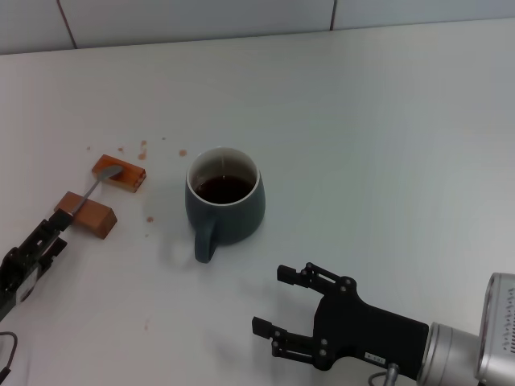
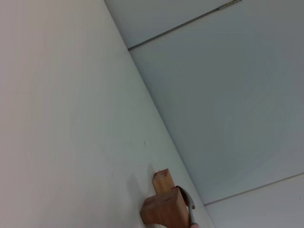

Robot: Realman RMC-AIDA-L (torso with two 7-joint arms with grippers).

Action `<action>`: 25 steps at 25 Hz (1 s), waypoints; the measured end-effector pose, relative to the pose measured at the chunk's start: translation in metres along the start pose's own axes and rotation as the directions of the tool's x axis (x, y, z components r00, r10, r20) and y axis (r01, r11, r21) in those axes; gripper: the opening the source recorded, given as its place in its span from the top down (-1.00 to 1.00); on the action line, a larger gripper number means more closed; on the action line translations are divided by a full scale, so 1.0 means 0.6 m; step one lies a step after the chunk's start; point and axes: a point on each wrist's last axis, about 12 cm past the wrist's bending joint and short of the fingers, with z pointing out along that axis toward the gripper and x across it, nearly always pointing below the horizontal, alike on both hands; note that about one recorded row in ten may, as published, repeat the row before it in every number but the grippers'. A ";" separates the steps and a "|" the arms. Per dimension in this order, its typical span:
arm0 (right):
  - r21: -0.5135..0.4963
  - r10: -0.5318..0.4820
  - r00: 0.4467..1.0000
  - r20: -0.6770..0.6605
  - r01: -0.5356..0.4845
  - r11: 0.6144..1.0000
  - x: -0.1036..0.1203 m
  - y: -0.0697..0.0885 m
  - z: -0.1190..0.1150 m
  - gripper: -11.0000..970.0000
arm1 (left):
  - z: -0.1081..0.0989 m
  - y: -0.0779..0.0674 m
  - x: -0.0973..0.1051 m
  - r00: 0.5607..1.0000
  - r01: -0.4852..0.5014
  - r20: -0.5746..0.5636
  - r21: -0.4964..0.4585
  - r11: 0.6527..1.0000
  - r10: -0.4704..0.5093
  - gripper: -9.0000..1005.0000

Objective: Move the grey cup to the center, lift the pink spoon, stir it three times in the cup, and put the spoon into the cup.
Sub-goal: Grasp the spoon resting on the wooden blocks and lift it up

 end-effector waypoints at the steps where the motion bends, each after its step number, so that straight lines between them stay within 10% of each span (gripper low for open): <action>1: 0.000 0.000 1.000 0.000 0.000 1.000 0.000 0.000 0.000 -0.70 | 0.000 0.000 0.000 1.000 0.001 0.000 0.000 1.000 -0.001 -0.68; 16: -0.004 0.000 1.000 -0.002 0.000 1.000 0.000 0.001 0.000 -0.70 | 0.007 0.004 0.001 1.000 0.012 -0.003 -0.028 1.000 -0.012 -0.66; 25: -0.010 -0.002 1.000 -0.003 0.002 1.000 0.000 0.001 0.001 -0.70 | 0.009 0.005 0.001 1.000 0.017 0.001 -0.034 0.999 -0.017 -0.25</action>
